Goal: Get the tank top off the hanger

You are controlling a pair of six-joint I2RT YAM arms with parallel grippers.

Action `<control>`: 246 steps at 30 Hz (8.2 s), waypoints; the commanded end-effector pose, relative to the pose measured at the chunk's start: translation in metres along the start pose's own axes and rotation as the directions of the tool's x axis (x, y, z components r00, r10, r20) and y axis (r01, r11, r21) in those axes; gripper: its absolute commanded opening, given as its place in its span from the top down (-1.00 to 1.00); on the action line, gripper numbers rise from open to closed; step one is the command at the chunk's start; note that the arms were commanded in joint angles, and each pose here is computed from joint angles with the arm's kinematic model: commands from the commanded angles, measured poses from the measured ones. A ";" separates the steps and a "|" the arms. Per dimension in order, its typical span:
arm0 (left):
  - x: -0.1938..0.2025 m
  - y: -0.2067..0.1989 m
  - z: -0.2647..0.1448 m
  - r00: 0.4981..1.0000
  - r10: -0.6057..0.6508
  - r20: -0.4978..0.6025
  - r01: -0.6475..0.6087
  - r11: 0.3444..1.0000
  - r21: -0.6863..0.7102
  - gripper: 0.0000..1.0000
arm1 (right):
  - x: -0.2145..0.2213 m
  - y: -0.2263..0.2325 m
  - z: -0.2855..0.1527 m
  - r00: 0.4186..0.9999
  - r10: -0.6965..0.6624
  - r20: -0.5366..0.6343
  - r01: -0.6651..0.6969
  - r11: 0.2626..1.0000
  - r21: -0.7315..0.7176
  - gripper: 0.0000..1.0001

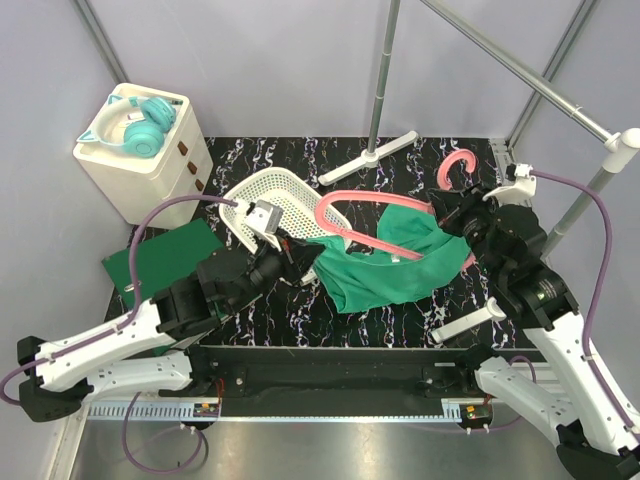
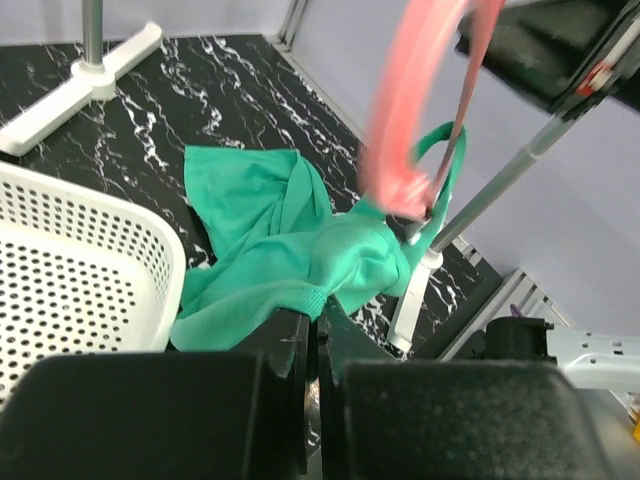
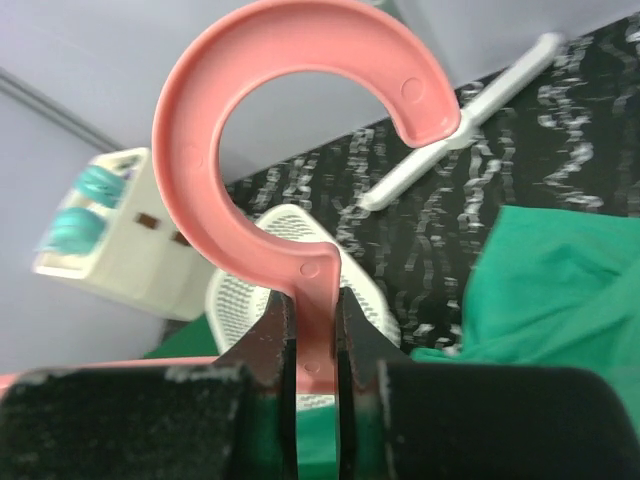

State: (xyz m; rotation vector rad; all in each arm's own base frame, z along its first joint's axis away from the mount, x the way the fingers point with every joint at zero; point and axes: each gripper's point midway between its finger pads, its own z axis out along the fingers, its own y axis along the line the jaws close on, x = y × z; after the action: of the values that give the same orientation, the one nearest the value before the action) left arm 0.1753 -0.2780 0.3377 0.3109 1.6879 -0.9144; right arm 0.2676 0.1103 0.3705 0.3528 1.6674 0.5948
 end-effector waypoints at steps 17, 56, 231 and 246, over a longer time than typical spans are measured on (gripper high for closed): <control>0.054 0.013 0.069 0.991 -0.111 -0.068 0.108 0.993 -0.046 1.00 | -0.070 0.148 -0.092 0.909 0.376 -0.178 -0.397 0.658 -0.639 1.00; 0.073 0.014 0.082 0.976 -0.075 -0.204 0.087 0.995 0.053 -0.46 | -0.025 0.111 -0.074 0.950 0.273 -0.149 -0.308 0.766 -0.564 1.00; 0.289 -0.015 0.191 0.746 0.260 -0.613 -0.272 0.959 0.076 0.36 | 0.042 -0.085 -0.117 0.997 0.021 -0.074 -0.011 0.992 0.125 -0.99; 0.073 -0.011 0.139 0.915 0.250 -0.317 -0.249 0.967 0.046 1.00 | 0.043 -0.085 -0.115 0.997 0.019 -0.077 -0.009 0.992 0.123 -0.99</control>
State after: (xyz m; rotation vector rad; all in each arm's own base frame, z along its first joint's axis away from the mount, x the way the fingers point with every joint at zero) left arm 0.2206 -0.4390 0.2022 0.8350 2.0025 -0.6578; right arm 0.1487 0.0384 0.2902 0.4545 1.8099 0.5075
